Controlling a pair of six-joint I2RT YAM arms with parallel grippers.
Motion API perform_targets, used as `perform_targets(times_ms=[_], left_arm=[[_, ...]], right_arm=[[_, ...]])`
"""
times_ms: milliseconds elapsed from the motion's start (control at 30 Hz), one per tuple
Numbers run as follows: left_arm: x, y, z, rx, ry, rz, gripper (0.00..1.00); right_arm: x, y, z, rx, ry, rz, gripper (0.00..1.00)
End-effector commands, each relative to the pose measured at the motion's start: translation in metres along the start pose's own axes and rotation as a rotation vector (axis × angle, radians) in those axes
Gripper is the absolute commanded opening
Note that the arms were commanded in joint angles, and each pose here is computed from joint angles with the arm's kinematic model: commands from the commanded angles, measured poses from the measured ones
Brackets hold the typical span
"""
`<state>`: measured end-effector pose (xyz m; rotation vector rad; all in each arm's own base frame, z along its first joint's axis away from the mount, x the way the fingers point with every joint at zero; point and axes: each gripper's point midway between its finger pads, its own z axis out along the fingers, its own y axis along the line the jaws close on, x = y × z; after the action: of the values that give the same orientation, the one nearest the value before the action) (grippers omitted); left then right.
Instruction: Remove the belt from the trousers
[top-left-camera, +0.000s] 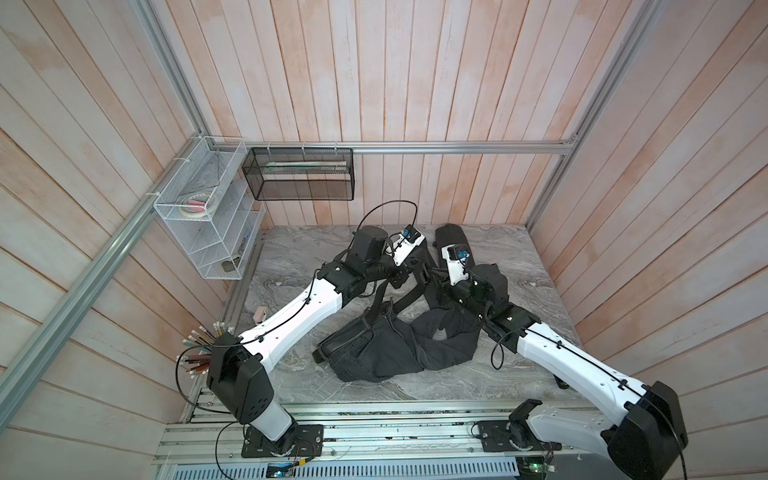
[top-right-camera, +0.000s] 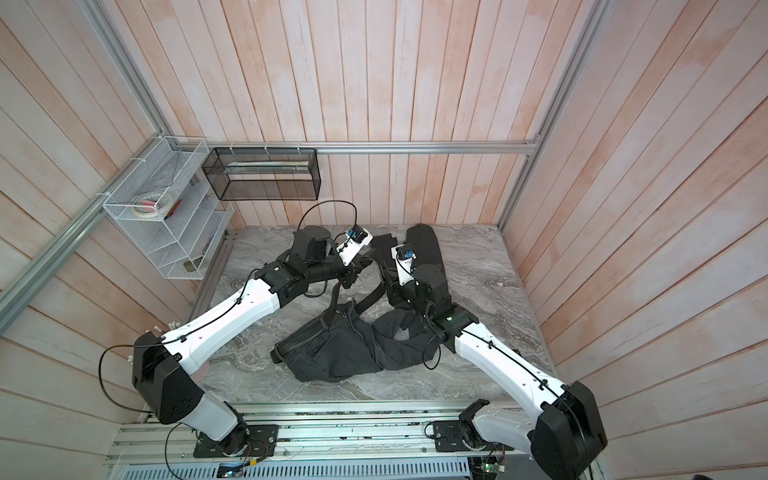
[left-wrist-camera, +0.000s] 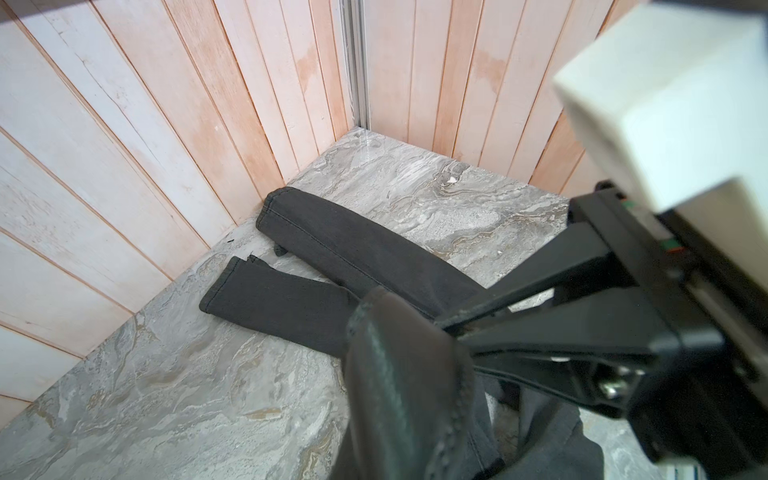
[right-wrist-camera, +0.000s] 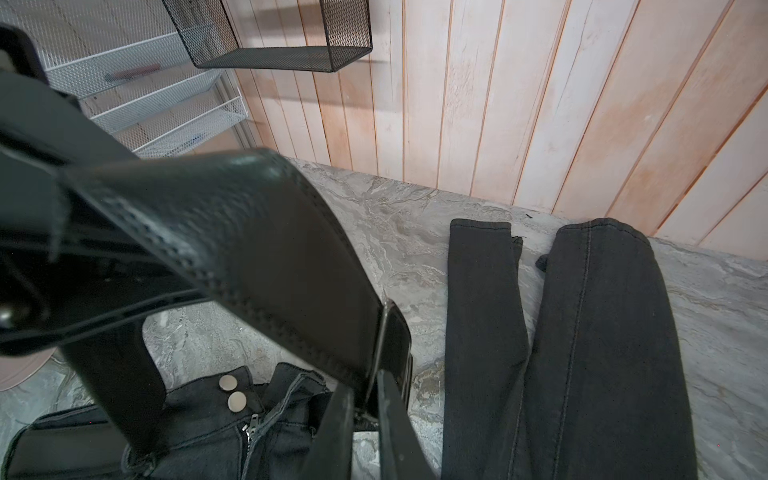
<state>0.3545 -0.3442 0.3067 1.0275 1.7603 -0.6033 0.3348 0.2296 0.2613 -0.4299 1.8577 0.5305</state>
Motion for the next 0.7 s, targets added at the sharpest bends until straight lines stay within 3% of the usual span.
perform_targets(times_ms=[0, 533, 600, 667], left_arm=[[-0.090, -0.018, -0.055, 0.060, -0.285, 0.057, 0.00], [-0.072, 0.000, -0.046, 0.046, -0.278, -0.016, 0.00], [-0.067, 0.004, -0.044, 0.049, -0.274, -0.036, 0.00], [-0.061, 0.008, -0.041, 0.047, -0.269, -0.052, 0.00]], right_arm=[[0.059, -0.030, 0.008, 0.096, 0.168, 0.047, 0.14], [0.064, -0.037, 0.004, 0.121, 0.151, 0.075, 0.15], [0.066, -0.048, 0.002, 0.179, 0.150, 0.111, 0.22], [0.070, -0.062, 0.000, 0.228, 0.158, 0.176, 0.37]])
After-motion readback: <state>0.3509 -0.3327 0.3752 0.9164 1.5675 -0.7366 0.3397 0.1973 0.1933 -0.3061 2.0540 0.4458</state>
